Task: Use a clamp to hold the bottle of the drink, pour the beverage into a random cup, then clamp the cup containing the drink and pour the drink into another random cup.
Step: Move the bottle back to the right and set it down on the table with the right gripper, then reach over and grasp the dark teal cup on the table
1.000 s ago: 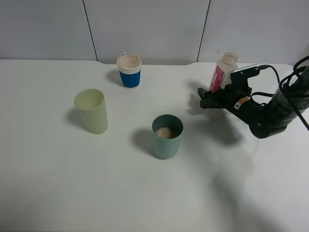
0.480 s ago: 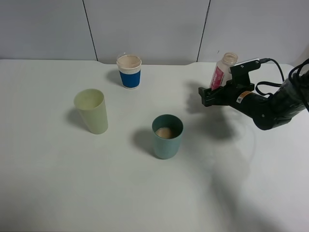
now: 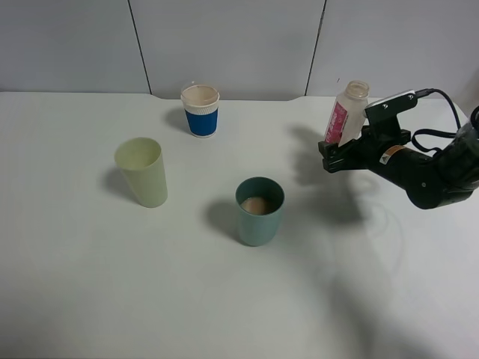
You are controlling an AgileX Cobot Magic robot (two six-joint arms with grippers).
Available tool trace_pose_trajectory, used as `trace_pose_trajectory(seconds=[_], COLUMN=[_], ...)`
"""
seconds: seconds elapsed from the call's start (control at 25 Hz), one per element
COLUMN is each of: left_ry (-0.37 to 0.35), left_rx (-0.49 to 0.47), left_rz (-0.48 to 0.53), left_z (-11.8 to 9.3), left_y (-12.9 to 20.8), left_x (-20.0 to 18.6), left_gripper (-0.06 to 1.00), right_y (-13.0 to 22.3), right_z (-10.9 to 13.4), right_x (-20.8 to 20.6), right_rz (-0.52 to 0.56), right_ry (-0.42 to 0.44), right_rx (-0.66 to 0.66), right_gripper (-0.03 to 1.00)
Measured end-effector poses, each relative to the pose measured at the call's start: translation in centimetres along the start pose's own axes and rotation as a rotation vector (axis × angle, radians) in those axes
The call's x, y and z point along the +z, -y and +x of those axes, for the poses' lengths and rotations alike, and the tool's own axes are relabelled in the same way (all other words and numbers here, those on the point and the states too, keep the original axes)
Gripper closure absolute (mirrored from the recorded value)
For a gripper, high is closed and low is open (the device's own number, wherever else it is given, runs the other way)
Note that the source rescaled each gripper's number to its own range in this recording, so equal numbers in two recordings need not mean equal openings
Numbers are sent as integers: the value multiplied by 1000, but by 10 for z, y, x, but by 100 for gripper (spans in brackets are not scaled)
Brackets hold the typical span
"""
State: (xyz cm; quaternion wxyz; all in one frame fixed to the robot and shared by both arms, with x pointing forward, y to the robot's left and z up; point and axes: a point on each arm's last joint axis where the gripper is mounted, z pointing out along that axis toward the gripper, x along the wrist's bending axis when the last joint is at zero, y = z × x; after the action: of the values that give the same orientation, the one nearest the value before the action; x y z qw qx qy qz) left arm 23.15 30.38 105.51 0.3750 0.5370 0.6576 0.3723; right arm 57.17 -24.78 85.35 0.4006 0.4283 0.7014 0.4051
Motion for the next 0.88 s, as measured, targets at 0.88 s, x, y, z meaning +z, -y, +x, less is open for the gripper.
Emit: trace_pose_trajectory(seconds=[0.88], left_ry=[0], left_rx=[0], left_rz=[0], left_z=[0], left_y=[0], left_x=[0], left_gripper=[15], right_y=[-29], right_z=[-10], right_x=[-87], right_rz=[-55], right_ry=[150], right_rx=[11], right_gripper=[16])
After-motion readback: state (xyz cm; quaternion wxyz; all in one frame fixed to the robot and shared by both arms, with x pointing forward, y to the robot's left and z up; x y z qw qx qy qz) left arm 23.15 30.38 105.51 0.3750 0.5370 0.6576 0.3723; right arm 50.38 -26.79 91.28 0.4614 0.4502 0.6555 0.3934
